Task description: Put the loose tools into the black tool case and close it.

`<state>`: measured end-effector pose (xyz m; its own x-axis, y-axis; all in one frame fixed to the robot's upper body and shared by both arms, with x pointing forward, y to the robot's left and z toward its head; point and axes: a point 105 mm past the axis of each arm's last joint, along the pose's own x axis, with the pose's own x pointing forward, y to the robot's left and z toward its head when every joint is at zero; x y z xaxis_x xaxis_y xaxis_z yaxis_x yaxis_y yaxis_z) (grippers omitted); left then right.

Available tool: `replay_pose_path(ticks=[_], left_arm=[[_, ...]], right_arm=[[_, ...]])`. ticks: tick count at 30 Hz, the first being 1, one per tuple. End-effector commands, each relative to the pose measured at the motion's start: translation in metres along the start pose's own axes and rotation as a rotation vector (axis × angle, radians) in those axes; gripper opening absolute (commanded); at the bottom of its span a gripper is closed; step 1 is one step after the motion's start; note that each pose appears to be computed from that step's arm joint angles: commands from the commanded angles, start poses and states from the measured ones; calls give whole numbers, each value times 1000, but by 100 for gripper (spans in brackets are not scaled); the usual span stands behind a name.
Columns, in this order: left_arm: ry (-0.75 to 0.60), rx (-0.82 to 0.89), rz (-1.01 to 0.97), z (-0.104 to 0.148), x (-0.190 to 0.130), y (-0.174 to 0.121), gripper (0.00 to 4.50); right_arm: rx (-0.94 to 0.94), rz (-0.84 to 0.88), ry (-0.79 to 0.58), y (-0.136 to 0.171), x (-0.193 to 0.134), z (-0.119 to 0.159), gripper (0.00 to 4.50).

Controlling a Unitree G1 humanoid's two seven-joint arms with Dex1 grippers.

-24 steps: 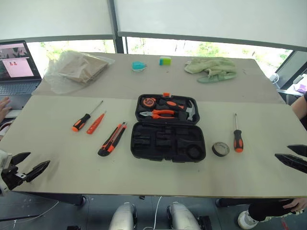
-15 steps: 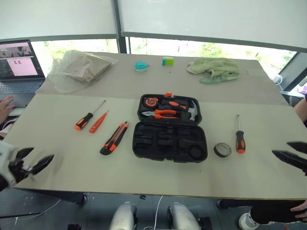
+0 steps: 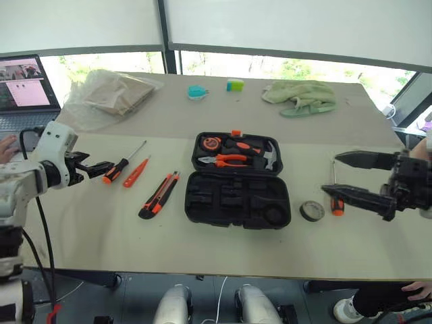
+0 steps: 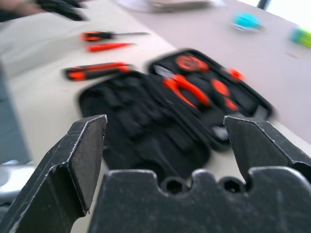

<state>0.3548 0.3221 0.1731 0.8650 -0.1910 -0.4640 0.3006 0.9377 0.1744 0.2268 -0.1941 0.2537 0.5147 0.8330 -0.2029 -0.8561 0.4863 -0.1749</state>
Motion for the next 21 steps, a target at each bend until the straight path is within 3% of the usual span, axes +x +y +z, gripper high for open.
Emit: replay_pose_path(ticks=[1, 13, 16, 21], left_arm=[[25, 67, 16, -1, 10, 8, 426], [77, 137, -59, -16, 52, 2, 426], [97, 133, -69, -21, 56, 1, 364], [99, 102, -93, -23, 60, -3, 175]], right_arm=[[-51, 38, -26, 9, 7, 14, 448], [-89, 124, -103, 30, 29, 44, 448], [-93, 124, -101, 31, 31, 45, 450], [-102, 110, -94, 30, 35, 43, 450]])
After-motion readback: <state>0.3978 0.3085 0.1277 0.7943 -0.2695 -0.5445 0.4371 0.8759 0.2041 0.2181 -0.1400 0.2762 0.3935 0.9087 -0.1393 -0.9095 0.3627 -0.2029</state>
